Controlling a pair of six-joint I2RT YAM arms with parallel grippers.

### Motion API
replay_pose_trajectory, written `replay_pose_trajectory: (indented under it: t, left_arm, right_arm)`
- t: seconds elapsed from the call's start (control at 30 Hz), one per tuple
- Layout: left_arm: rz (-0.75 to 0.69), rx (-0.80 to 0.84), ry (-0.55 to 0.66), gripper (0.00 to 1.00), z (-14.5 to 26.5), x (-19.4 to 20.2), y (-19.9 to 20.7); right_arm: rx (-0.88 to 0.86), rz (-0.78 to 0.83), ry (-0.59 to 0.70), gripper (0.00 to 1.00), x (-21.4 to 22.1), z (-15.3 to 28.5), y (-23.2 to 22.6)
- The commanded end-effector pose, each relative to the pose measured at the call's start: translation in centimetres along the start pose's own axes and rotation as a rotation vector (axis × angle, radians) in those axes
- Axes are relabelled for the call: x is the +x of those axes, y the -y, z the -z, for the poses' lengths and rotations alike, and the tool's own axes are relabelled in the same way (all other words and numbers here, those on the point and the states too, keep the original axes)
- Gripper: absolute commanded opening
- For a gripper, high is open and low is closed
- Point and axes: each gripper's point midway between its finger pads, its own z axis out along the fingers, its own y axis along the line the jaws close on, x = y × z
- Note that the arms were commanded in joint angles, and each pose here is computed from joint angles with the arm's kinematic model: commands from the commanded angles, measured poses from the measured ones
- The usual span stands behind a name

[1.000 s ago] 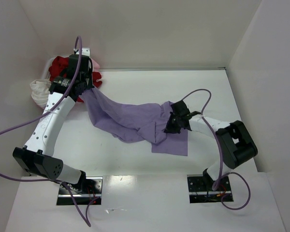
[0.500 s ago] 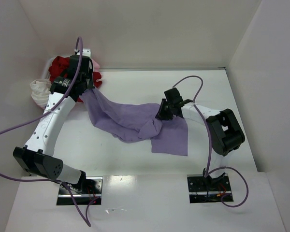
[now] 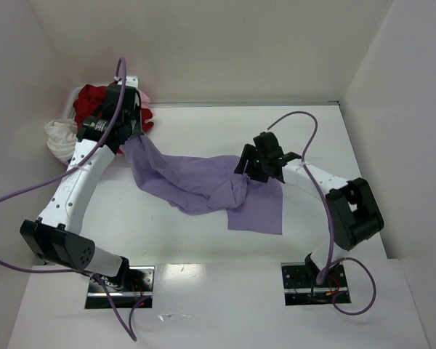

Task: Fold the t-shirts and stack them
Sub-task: Flatten out the tshirt

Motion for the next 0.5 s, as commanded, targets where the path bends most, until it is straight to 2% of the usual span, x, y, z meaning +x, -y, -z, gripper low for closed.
replay_pose_trajectory:
  t: [0.0,0.1,0.17,0.27,0.47]
  left_arm:
    - [0.000,0.013,0.058,0.00,0.7,-1.4,-0.1]
    - [0.000,0.013,0.058,0.00,0.5,-1.3,-0.1]
    - [0.000,0.022,0.057,0.00,0.5,-1.3,0.1]
    - [-0.003,0.021,0.049,0.00,0.3,-0.9,0.1]
    - [-0.003,0.021,0.049,0.00,0.5,-0.8,0.0]
  right_arm:
    - [0.032,-0.037,0.065,0.73,-0.7,2.1,1.0]
    - [0.042,-0.058,0.053,0.73,0.2,2.3,1.7]
    - [0.040,-0.058,0.020,0.68,1.3,2.1,2.1]
    - [0.027,-0.069,-0.001,0.64,2.3,1.7,2.4]
    - [0.012,-0.070,-0.033,0.63,3.6,0.4,2.9]
